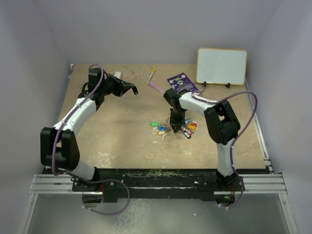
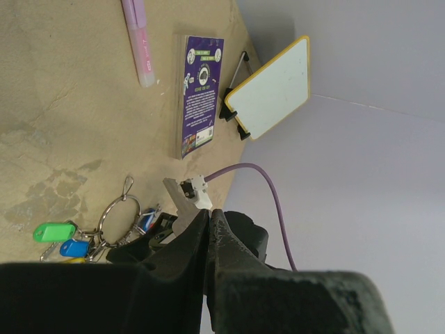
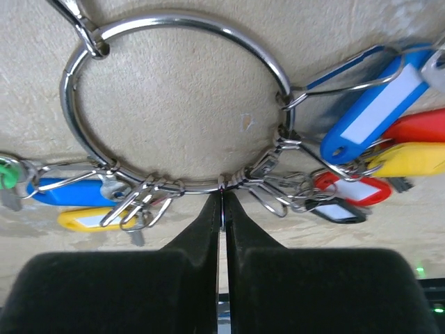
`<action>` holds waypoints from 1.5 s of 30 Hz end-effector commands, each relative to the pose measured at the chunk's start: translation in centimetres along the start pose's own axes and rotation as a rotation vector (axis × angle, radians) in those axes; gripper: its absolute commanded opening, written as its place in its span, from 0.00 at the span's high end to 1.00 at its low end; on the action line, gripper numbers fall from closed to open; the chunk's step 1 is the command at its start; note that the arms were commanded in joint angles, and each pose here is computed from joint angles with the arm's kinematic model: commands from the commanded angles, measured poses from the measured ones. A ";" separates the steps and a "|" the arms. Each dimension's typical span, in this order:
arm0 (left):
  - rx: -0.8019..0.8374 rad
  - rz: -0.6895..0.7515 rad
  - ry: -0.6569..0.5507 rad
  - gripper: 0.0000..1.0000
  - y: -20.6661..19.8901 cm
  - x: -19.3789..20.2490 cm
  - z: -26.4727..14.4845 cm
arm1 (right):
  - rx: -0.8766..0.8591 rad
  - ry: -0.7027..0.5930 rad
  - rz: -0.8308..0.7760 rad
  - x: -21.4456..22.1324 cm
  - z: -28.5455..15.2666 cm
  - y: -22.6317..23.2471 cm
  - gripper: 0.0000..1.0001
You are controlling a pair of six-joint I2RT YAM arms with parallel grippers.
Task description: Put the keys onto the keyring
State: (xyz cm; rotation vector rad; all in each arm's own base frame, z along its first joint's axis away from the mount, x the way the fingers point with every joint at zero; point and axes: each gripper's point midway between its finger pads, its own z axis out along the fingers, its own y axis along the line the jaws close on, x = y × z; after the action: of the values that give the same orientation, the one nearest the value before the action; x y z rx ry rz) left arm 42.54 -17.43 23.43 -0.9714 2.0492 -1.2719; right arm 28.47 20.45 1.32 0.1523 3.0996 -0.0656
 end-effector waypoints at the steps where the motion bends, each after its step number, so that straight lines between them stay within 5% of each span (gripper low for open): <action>1: 0.058 0.030 -0.006 0.96 -1.5 0.0 -0.6 | -0.145 0.041 0.217 0.8 -0.2 3.4 1.00; 7: 0.057 0.019 -0.018 0.96 -1.7 -0.3 -0.7 | -0.526 0.103 0.482 0.3 -3.7 9.6 1.00; 15: 0.060 0.021 -0.024 0.96 -2.0 -0.6 -0.4 | -0.794 0.032 0.817 -2.6 -10.1 7.2 1.00; 31: 0.058 0.023 -0.015 0.96 -2.0 -0.4 -0.2 | -0.398 -0.370 1.367 2.6 -20.8 -14.0 1.00; 37: 0.060 0.025 -0.004 0.96 -2.2 0.1 -0.5 | -0.315 -0.144 1.353 4.0 -15.7 -11.6 1.00; 45: 0.066 0.025 -0.004 0.96 -2.7 0.4 -1.2 | -0.204 -0.082 1.268 -0.1 -11.1 -9.6 1.00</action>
State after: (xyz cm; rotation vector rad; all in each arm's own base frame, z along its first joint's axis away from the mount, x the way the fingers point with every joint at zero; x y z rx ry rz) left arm 42.40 -17.70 23.31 -0.9714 2.0577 -1.2734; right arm 25.23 10.43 12.69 1.9264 2.2831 0.2303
